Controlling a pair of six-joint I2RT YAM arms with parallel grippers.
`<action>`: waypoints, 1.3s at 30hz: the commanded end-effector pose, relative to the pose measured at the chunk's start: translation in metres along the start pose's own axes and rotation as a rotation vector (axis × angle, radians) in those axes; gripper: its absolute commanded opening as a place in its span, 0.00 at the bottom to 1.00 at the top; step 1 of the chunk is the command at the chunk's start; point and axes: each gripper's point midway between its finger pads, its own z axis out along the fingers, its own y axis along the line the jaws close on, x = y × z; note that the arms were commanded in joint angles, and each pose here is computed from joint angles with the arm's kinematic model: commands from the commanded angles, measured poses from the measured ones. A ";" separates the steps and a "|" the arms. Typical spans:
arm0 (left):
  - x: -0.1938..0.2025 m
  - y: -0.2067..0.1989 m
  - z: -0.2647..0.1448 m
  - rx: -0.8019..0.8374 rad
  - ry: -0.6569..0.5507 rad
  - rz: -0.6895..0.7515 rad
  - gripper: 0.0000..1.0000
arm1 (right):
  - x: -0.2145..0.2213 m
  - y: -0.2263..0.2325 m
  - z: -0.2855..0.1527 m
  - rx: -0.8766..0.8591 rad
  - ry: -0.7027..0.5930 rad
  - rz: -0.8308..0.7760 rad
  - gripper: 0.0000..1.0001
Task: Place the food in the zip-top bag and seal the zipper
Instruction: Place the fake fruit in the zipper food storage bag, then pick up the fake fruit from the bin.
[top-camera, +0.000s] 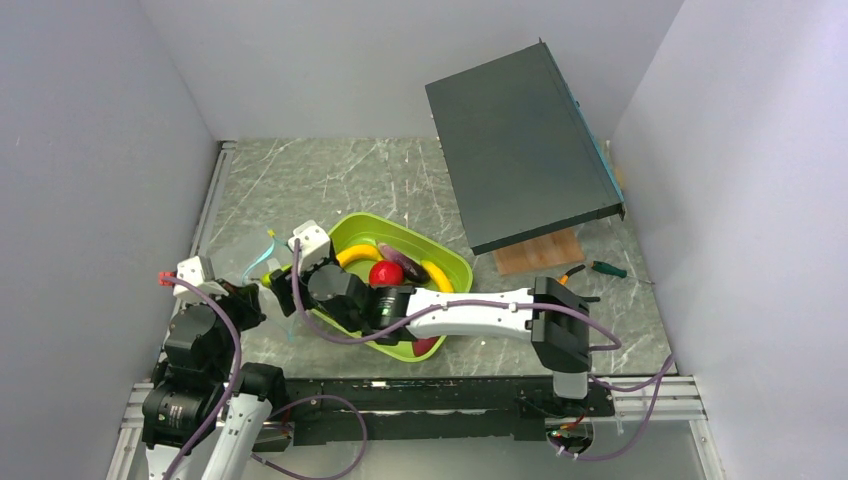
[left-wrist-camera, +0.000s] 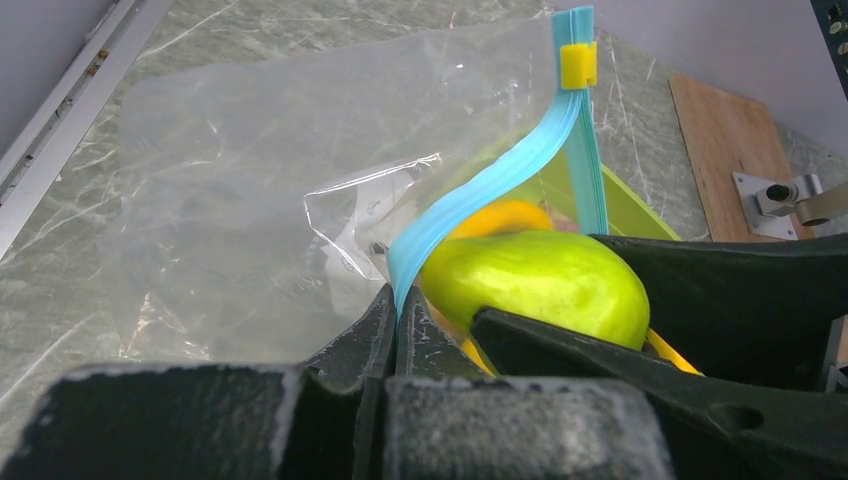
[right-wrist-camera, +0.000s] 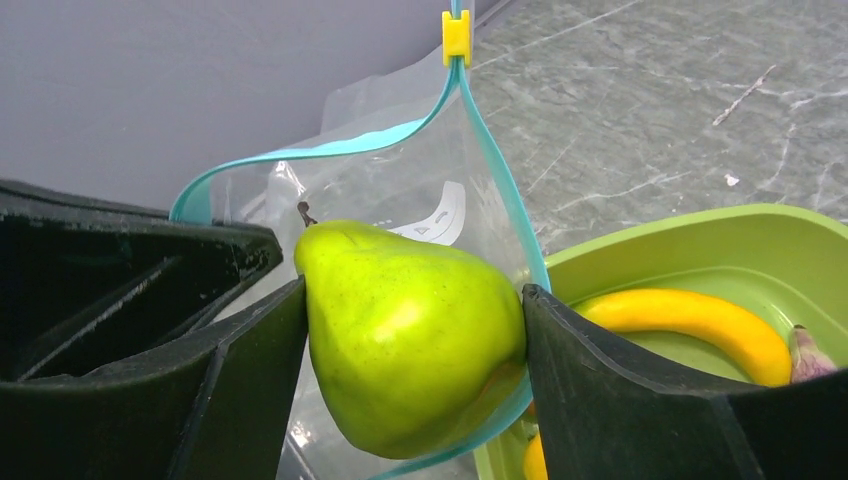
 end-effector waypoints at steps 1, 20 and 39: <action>-0.012 -0.006 0.001 0.022 -0.042 -0.007 0.00 | -0.015 0.004 0.008 0.035 -0.018 -0.009 0.79; -0.010 -0.004 0.004 0.004 -0.027 -0.008 0.00 | -0.072 0.000 -0.048 -0.104 -0.047 0.103 0.92; -0.011 -0.001 -0.001 -0.004 -0.045 -0.021 0.00 | 0.036 -0.171 -0.046 0.317 0.224 -0.024 0.99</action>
